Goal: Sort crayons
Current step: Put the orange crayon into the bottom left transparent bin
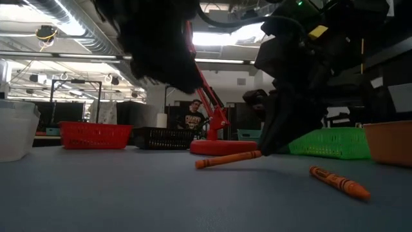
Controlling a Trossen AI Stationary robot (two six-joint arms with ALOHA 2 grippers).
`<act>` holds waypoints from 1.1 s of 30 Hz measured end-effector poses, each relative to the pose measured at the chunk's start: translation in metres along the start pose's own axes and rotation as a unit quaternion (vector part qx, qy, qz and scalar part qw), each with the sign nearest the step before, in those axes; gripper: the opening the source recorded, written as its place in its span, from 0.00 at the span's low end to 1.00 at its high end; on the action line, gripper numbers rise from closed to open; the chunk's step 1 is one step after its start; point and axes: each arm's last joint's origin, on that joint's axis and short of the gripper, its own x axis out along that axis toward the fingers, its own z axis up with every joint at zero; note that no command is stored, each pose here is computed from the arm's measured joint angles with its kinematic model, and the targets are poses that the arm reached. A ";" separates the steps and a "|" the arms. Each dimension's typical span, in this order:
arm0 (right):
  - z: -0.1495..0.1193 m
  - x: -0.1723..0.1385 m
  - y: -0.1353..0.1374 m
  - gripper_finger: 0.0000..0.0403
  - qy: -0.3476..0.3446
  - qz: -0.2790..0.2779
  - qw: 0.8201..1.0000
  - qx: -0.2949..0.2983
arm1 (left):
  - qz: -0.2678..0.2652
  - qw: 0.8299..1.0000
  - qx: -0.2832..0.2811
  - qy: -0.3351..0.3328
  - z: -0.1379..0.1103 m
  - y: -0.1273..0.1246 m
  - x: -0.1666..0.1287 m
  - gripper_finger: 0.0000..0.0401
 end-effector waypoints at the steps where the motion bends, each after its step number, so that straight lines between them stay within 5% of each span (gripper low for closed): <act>1: 0.000 0.000 0.000 0.01 0.000 0.000 1.000 0.000 | 0.002 1.000 -0.001 0.001 -0.001 0.001 0.004 0.33; 8: 0.002 0.000 0.000 0.01 -0.008 -0.002 1.000 -0.001 | 0.020 1.000 -0.005 0.008 -0.010 0.005 0.036 0.44; 23: 0.002 0.000 0.000 0.01 -0.008 -0.002 1.000 -0.002 | 0.018 1.000 -0.012 -0.006 -0.030 0.006 0.084 0.44; 33: 0.002 0.000 0.000 0.01 -0.009 -0.002 1.000 -0.002 | 0.030 0.999 0.001 -0.011 -0.031 0.006 0.086 0.27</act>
